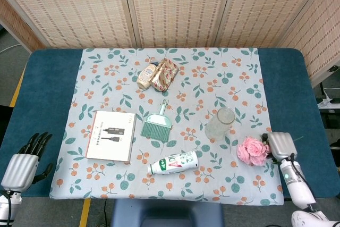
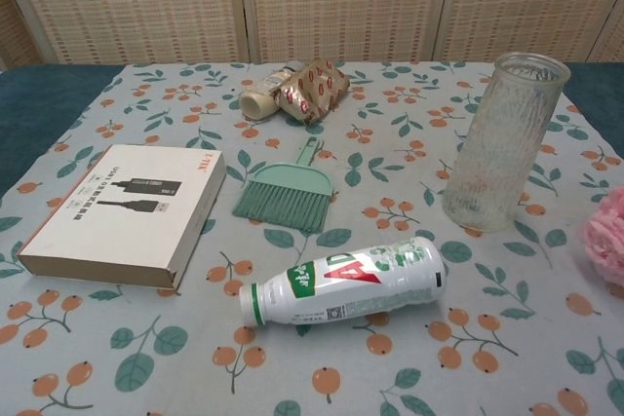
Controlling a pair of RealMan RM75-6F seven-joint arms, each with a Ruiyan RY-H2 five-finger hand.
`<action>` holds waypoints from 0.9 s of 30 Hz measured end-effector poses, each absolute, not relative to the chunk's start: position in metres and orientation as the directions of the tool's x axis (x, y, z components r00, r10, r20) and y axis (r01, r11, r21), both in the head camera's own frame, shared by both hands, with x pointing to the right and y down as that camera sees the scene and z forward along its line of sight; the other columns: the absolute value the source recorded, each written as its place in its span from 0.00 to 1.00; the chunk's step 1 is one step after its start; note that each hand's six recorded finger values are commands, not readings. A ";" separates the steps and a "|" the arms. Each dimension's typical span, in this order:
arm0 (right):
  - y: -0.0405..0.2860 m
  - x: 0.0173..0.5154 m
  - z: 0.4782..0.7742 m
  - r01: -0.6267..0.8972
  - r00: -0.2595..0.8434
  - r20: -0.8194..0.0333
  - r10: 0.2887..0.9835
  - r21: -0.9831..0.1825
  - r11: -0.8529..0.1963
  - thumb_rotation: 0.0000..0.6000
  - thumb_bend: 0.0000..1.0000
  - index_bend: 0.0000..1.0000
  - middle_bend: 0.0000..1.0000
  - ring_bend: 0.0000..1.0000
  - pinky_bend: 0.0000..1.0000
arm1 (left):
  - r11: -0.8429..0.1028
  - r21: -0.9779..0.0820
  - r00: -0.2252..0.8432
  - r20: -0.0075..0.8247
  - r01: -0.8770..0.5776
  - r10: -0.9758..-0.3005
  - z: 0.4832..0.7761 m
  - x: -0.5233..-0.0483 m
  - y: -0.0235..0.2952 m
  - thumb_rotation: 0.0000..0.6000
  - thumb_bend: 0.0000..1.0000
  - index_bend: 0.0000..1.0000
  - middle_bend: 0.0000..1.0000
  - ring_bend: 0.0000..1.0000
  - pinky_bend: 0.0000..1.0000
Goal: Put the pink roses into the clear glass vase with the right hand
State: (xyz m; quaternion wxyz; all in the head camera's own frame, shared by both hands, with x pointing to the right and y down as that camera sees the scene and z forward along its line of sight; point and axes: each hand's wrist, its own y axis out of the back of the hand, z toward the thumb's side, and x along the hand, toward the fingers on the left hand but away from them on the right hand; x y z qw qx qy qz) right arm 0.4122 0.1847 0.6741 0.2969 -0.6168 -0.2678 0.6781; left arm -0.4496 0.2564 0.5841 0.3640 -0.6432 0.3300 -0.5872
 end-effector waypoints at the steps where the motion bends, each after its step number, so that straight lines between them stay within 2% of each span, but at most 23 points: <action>1: 0.183 0.415 0.668 -0.068 -0.066 -0.662 0.747 -0.744 -0.665 1.00 0.38 0.85 0.91 0.83 1.00 | -0.517 -0.856 0.092 0.515 0.002 -0.852 0.584 -0.450 0.256 1.00 0.35 0.04 0.06 0.00 0.29; 9: 0.169 0.431 0.590 0.024 -0.073 -0.482 0.873 -0.876 -0.482 1.00 0.40 0.87 0.91 0.83 1.00 | -0.518 -0.856 0.095 0.515 -0.001 -0.852 0.584 -0.449 0.256 1.00 0.35 0.04 0.06 0.00 0.29; 13: 0.169 0.425 0.566 0.148 -0.012 -0.479 0.878 -0.869 -0.472 1.00 0.48 0.88 0.93 0.85 1.00 | -0.520 -0.854 0.095 0.518 0.000 -0.850 0.585 -0.449 0.256 1.00 0.36 0.04 0.06 0.00 0.29; 17: 0.168 0.416 0.549 0.314 0.073 -0.513 0.855 -0.802 -0.508 1.00 0.53 0.88 0.93 0.85 1.00 | -0.521 -0.854 0.092 0.518 -0.002 -0.850 0.585 -0.450 0.256 1.00 0.35 0.04 0.06 0.00 0.29; 21: 0.166 0.405 0.532 0.490 0.166 -0.546 0.821 -0.677 -0.549 1.00 0.56 0.88 0.93 0.85 1.00 | -0.523 -0.852 0.094 0.521 -0.003 -0.848 0.585 -0.449 0.256 1.00 0.35 0.04 0.06 0.00 0.29; 27: 0.156 0.376 0.502 0.605 0.289 -0.545 0.787 -0.534 -0.591 1.00 0.60 0.88 0.93 0.85 1.00 | -0.522 -0.853 0.089 0.520 -0.005 -0.850 0.585 -0.450 0.256 1.00 0.35 0.04 0.06 0.00 0.29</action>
